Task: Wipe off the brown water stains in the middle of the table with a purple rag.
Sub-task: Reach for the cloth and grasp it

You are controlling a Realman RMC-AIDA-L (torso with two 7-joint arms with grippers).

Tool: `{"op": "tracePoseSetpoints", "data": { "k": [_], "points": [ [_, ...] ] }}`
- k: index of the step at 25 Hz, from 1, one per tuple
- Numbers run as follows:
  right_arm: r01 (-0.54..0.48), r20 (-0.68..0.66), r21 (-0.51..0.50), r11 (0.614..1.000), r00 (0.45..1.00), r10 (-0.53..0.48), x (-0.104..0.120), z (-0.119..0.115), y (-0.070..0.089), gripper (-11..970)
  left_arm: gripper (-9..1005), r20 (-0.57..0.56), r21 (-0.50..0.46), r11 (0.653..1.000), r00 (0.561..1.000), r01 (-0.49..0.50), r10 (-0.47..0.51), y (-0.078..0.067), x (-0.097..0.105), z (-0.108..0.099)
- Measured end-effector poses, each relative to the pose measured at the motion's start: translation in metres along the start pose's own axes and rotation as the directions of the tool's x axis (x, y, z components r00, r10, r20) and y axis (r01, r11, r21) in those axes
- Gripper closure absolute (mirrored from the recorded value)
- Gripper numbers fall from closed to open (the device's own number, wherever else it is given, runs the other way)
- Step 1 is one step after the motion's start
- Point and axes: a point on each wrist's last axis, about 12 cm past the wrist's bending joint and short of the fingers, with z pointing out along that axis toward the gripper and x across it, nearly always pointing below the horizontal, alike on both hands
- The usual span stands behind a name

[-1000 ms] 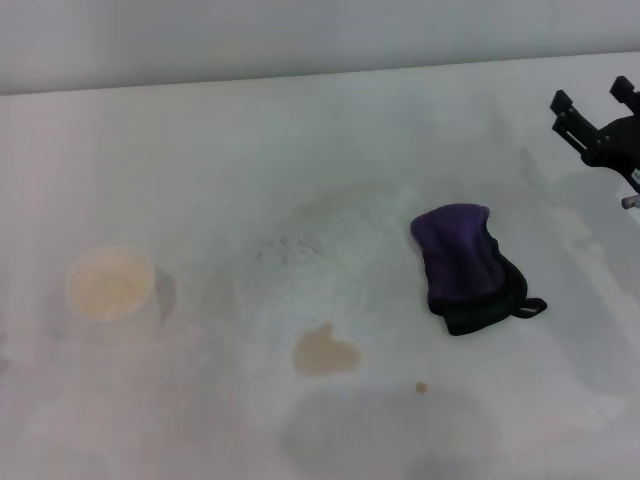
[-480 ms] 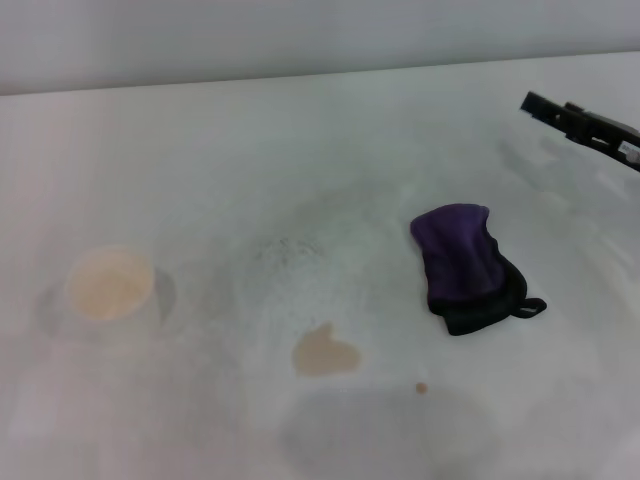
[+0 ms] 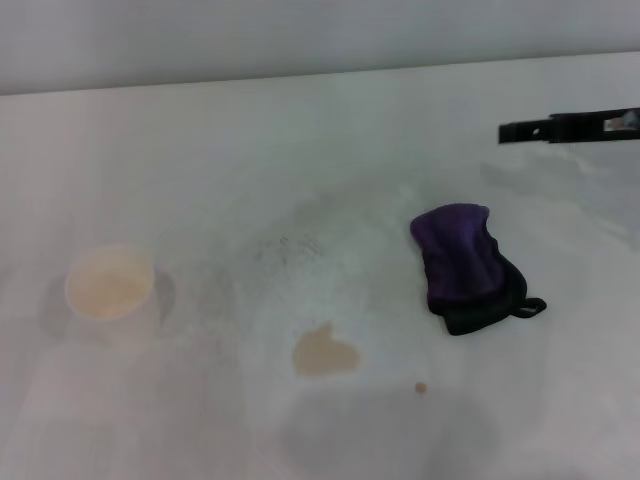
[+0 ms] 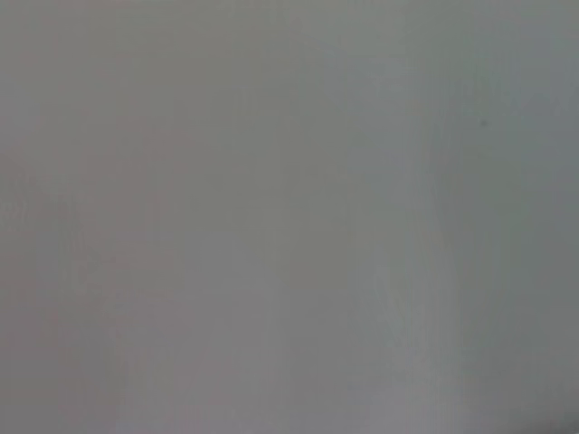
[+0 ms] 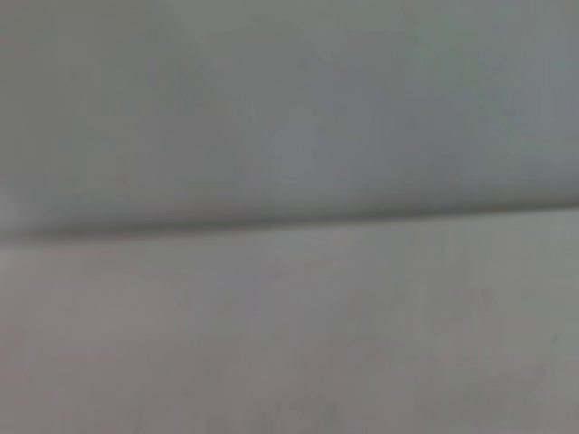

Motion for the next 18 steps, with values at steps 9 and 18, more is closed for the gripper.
{"op": "tracePoseSetpoints", "data": {
  "k": [9,18],
  "points": [
    [0.207,-0.29,0.051,0.977,0.939,-0.183,-0.018,0.0,0.073,129,105,0.012,0.006,1.0,1.0,-0.006,0.006,-0.002,-0.001,0.005],
    [0.327,-0.46,0.051,0.943,0.846,-0.269,-0.016,0.021,0.12,155,106,0.042,0.012,1.0,0.999,-0.012,0.011,-0.003,-0.005,0.003]
  ]
}}
